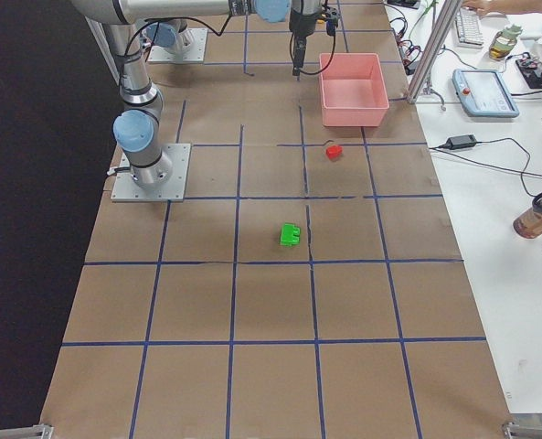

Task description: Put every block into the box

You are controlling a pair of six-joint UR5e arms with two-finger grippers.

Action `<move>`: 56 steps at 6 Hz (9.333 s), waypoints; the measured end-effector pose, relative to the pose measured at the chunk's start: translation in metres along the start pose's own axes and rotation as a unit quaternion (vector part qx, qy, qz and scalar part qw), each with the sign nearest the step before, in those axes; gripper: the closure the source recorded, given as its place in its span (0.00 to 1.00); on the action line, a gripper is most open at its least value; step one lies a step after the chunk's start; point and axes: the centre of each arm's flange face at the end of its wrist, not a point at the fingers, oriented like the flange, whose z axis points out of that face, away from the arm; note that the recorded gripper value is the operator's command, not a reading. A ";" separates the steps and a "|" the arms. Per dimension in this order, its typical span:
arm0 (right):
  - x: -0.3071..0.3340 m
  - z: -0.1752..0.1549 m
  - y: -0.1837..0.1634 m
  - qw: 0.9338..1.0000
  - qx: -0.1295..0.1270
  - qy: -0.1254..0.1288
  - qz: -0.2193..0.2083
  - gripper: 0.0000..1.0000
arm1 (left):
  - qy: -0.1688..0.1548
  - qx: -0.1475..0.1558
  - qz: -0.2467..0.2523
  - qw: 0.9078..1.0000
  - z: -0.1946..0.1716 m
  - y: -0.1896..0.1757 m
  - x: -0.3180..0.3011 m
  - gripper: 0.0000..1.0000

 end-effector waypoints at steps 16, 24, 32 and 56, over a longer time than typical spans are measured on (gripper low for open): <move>0.377 0.052 -0.051 1.000 -0.016 0.024 -0.008 0.00 | 0.022 -0.072 0.117 0.990 0.217 0.023 -0.381 0.01; 0.418 0.284 -0.068 0.998 -0.045 0.005 0.038 0.01 | 0.040 -0.117 0.095 0.988 0.296 0.059 -0.382 1.00; 0.418 0.306 -0.056 0.998 -0.051 0.008 0.048 0.59 | 0.049 0.066 0.415 0.906 0.180 -0.147 0.026 1.00; -0.019 0.077 -0.192 0.998 0.027 -0.014 -0.049 0.01 | -0.007 -0.064 0.159 0.985 0.316 -0.111 -0.337 1.00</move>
